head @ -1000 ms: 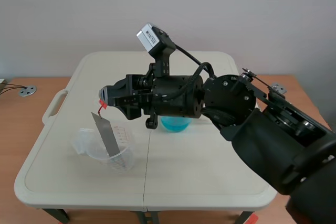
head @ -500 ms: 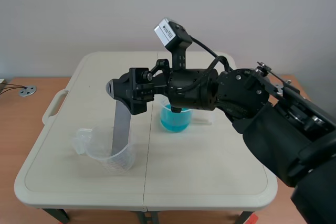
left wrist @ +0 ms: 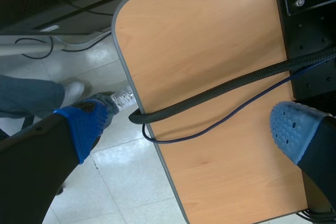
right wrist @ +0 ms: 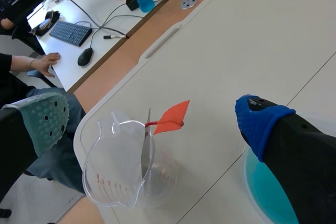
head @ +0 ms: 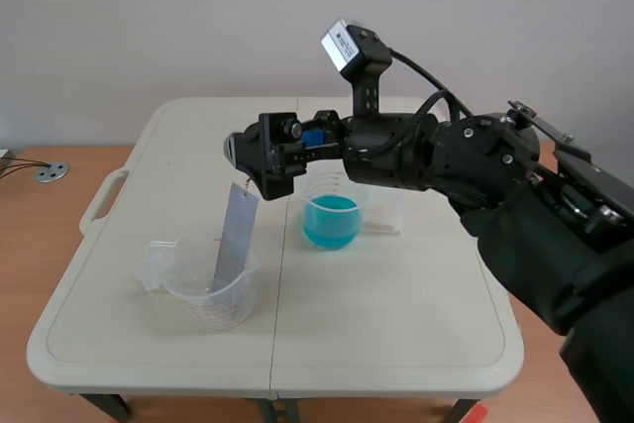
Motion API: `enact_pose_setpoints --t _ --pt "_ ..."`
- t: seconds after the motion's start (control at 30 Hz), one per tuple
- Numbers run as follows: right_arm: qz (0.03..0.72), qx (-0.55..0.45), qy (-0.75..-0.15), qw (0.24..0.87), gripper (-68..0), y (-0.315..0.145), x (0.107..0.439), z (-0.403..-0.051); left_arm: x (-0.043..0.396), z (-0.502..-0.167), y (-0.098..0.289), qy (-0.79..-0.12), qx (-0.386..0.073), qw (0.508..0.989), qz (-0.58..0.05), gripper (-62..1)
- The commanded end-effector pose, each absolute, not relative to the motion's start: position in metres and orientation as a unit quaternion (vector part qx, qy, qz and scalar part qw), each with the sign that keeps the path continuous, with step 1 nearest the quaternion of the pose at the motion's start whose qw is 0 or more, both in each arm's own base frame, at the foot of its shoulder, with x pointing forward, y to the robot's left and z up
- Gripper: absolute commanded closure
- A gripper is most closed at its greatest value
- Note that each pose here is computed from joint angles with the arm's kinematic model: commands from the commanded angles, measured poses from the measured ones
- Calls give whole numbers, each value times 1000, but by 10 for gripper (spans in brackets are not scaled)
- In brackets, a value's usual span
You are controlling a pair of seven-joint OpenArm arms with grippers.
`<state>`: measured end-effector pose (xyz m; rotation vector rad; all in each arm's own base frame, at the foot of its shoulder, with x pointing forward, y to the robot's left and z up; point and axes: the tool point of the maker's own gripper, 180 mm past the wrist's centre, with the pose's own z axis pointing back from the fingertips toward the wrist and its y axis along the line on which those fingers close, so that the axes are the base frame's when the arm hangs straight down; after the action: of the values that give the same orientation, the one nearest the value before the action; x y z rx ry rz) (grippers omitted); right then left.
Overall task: Hold the metal plate by the orange handle, dip it into the blue solution, take it out and point at it, then put the plate back in the beaker on the left.
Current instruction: 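Return to the home posture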
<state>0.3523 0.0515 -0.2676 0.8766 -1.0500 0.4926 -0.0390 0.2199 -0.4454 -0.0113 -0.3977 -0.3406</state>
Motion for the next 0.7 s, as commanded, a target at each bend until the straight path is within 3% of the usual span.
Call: enact_pose_setpoints --t 0.0,0.2,0.33,0.67 --pt "236 384 -499 740 -665 40 362 -257 -40 -444 218 -198 -8 966 -166 -623" --pt "257 347 -524 734 -665 16 367 -249 -16 -442 211 -238 -23 957 -162 -623" --pt "275 325 -542 725 -665 0 368 -237 29 -431 204 -311 -25 935 -166 -623" --pt "326 282 -547 717 -665 -29 337 -236 148 -349 167 -491 -33 846 -203 -623"
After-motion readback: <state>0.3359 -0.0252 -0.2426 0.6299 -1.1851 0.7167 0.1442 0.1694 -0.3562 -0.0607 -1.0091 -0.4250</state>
